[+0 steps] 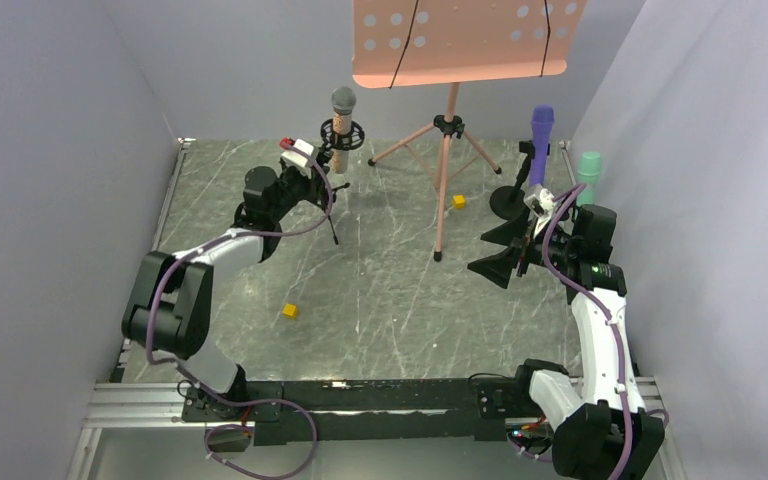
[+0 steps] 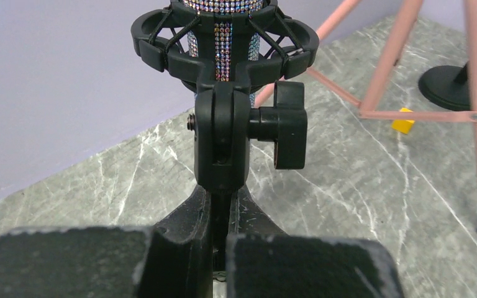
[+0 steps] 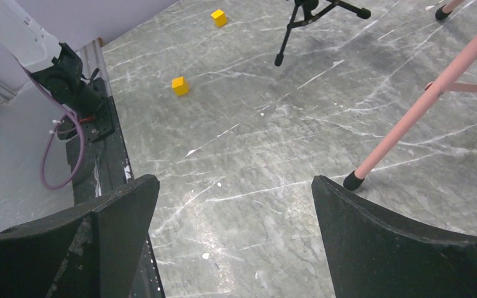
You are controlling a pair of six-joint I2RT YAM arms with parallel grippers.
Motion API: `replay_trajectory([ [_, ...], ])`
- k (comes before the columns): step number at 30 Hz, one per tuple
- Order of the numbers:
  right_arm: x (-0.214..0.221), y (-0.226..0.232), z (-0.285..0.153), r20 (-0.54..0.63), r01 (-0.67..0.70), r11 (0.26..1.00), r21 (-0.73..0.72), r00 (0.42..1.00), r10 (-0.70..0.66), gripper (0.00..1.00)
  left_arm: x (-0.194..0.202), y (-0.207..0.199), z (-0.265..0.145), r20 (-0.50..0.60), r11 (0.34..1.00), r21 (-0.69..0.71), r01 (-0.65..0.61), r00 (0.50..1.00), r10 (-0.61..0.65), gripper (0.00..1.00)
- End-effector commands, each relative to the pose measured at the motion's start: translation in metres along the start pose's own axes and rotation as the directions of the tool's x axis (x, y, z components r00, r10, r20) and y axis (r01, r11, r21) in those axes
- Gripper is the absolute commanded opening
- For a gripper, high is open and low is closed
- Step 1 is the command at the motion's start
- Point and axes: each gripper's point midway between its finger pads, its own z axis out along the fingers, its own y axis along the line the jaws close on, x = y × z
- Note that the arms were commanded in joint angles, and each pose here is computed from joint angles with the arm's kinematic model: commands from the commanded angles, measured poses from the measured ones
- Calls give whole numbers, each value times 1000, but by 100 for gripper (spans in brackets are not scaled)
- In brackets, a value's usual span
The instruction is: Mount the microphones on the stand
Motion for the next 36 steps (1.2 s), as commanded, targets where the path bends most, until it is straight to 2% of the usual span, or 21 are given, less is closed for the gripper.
replay_trajectory([
  [1,-7,0,-1,10,48,999,-11,999,-48,100,-57,10,17,220,999,36,-11,976,2,0],
  [8,-6,-2,-1,6,45,999,-10,999,-45,100,-25,11,16,162,999,29,25,986,-29,2],
  [15,-6,-1,-1,5,45,999,-11,999,-44,100,-6,8,-2,121,1000,10,24,992,-25,31],
  [23,-6,-2,-1,1,53,999,-5,999,-53,100,-10,2,-13,113,999,22,30,993,-32,58],
  [25,-5,-3,-1,-2,54,999,0,999,-54,100,-15,1,-19,120,999,16,30,992,-32,67],
  [26,-5,-3,-2,-4,59,998,4,998,-59,100,-14,2,-27,115,999,-4,37,993,-36,77],
  [28,-4,-4,-2,-9,62,998,10,998,-62,100,-19,3,-41,124,999,-35,41,992,-36,86],
  [33,-4,-7,-4,-24,91,995,39,996,-90,100,-20,3,-85,87,986,-123,110,991,-100,96],
  [36,-11,-10,-9,-37,140,986,89,990,-137,100,-20,-7,-116,37,961,-150,234,972,-231,99],
])
